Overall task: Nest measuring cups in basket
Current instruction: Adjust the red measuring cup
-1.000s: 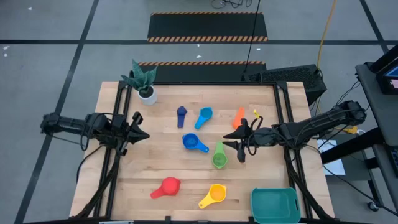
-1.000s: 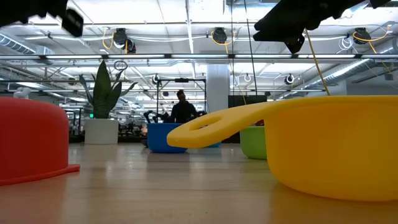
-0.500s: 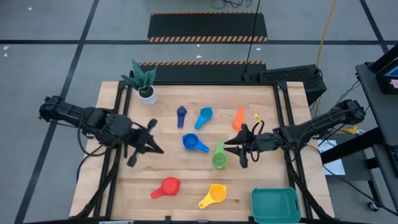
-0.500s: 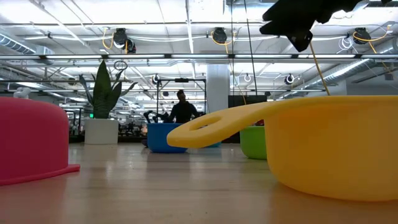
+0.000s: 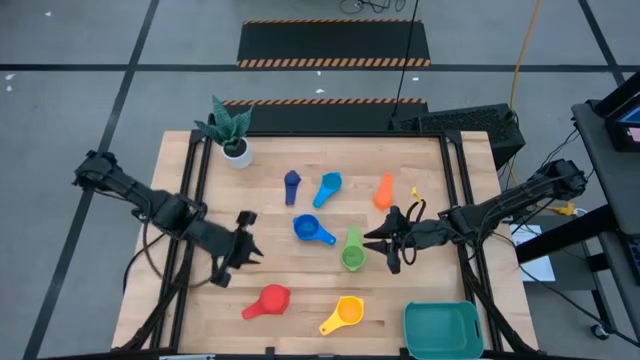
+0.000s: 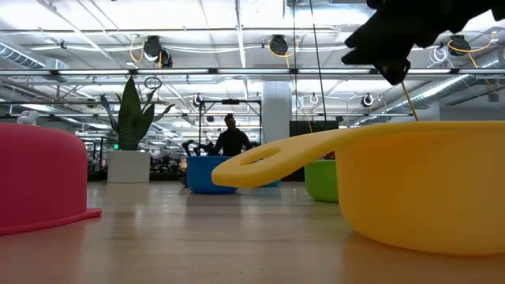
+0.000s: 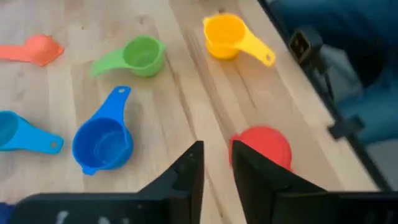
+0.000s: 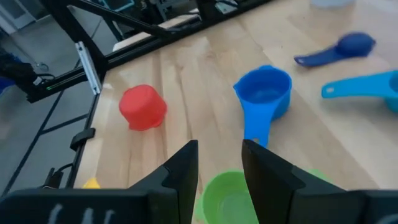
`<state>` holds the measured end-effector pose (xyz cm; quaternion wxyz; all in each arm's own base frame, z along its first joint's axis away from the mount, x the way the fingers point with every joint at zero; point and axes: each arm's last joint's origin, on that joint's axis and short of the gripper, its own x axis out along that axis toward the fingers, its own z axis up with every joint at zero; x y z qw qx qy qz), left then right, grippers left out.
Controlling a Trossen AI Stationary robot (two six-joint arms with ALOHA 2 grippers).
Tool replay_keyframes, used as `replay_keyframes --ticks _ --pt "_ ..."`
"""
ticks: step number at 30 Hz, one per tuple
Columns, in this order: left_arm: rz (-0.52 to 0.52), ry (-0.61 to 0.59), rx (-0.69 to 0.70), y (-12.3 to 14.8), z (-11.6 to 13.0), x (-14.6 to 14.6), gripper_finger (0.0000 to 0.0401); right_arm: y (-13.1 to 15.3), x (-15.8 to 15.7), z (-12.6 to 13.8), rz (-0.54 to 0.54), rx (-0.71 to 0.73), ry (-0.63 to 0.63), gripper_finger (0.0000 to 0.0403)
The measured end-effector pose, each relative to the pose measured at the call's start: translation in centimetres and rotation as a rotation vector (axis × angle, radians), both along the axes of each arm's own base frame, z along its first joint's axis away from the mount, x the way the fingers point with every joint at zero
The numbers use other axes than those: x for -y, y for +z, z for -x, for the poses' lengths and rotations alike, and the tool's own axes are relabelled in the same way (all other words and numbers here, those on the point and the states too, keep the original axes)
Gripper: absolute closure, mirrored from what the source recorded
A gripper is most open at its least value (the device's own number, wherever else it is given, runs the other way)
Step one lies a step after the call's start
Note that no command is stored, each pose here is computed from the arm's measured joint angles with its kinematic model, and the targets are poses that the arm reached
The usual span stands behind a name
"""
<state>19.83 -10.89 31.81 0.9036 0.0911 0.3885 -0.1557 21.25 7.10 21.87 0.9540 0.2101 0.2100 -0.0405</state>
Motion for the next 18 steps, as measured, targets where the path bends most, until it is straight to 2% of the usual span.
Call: replay_keyframes --ticks 6,13,18 --pt "-0.124 -0.038 -0.087 -1.3 1.7 2.1 0.0273 -0.2 0.0 0.1 -0.027 0.001 -0.012 0.0284" --pt "-0.144 0.021 -0.268 -2.7 3.9 3.5 0.0252 0.1 0.0 -0.1 -0.013 0.032 0.0 0.0284" --pt "-0.191 -0.024 -0.335 -4.9 3.8 6.5 0.0252 0.1 0.0 -0.1 -0.012 0.032 0.0 0.0284"
